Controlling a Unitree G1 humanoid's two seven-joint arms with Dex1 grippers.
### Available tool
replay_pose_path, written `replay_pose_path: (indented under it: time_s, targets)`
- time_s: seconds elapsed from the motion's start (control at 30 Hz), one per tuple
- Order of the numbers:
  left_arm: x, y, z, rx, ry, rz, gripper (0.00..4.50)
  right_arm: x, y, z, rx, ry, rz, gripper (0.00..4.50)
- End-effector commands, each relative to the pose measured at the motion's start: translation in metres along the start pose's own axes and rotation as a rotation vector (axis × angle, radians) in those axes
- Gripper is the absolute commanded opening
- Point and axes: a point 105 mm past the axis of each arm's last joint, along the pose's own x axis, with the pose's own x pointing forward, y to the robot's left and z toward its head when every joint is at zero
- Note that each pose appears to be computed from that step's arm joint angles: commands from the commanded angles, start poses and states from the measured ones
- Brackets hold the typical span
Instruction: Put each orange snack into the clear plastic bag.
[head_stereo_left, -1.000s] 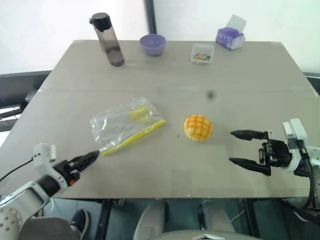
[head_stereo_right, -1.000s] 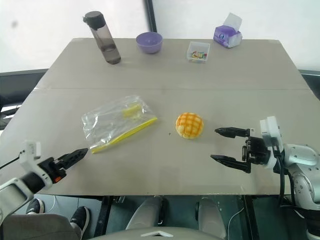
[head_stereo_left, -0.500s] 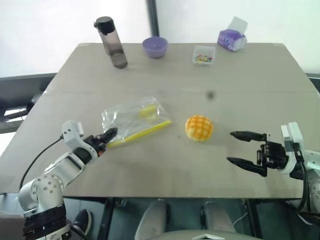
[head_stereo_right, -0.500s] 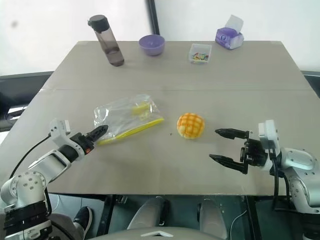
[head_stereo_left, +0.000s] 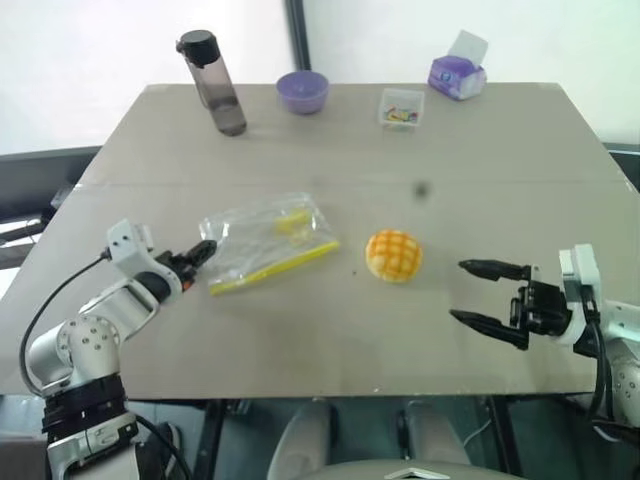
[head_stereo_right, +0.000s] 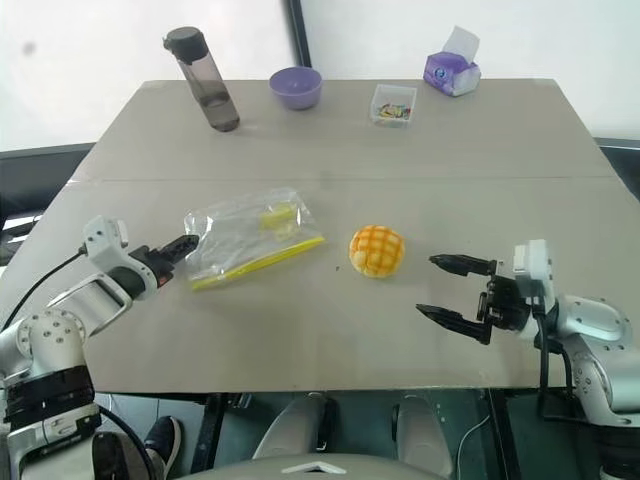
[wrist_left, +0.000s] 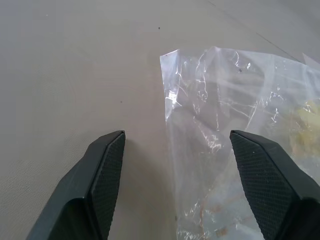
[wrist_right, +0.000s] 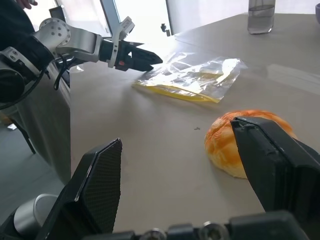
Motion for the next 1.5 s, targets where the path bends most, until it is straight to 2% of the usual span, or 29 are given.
replay_pose_path:
  time_s: [0.03, 0.13, 0.43, 0.5, 0.57, 0.63, 0.73, 0.77, 0.93, 1.1, 1.2, 1.27, 1.37, 1.5]
  targets:
    - [0.006, -0.012, -0.02, -0.032, 0.089, -0.079, 3.54, 0.002, -0.001, 0.009, -0.043, -0.024, -0.001, 3.86]
    - [0.004, -0.026, -0.026, -0.08, 0.139, -0.175, 3.54, 0.003, -0.001, 0.01, -0.046, -0.023, -0.002, 3.86]
    - [0.01, -0.025, -0.036, -0.22, 0.224, -0.18, 3.54, 0.005, -0.002, 0.009, -0.037, -0.03, -0.008, 3.86]
    - [0.019, -0.034, -0.047, -0.329, 0.254, -0.242, 3.54, 0.005, -0.002, 0.007, -0.034, -0.029, 0.0, 3.86]
    - [0.022, -0.041, -0.06, -0.384, 0.303, -0.283, 2.57, 0.006, -0.002, 0.005, -0.035, -0.03, 0.003, 3.86]
    - [0.022, -0.045, -0.068, -0.389, 0.334, -0.297, 1.8, 0.006, -0.002, 0.005, -0.035, -0.034, 0.002, 3.86]
    - [0.023, -0.052, -0.077, -0.38, 0.382, -0.335, 0.36, 0.007, -0.002, 0.002, -0.034, -0.034, 0.005, 3.86]
    - [0.023, -0.054, -0.079, -0.376, 0.394, -0.347, 0.04, 0.009, 0.0, 0.001, -0.034, -0.033, 0.007, 3.86]
    - [0.021, -0.068, -0.075, -0.36, 0.404, -0.433, 0.04, 0.015, 0.003, -0.003, -0.03, -0.038, -0.006, 3.86]
    - [0.001, -0.099, -0.051, -0.443, 0.343, -0.674, 0.04, 0.024, -0.002, -0.005, -0.022, -0.004, -0.034, 3.86]
    - [-0.019, -0.119, -0.034, -0.524, 0.313, -0.868, 0.04, 0.038, -0.009, -0.004, -0.117, 0.025, -0.058, 3.86]
    - [-0.027, -0.126, -0.032, -0.537, 0.315, -0.921, 0.04, 0.047, -0.014, -0.003, -0.166, 0.042, -0.068, 3.86]
    - [-0.044, -0.142, -0.03, -0.571, 0.32, -1.042, 0.04, 0.077, -0.023, 0.005, -0.326, 0.053, -0.093, 3.86]
    - [-0.062, -0.156, -0.022, -0.602, 0.303, -1.138, 0.04, 0.106, -0.026, 0.008, -0.4, 0.065, -0.078, 3.86]
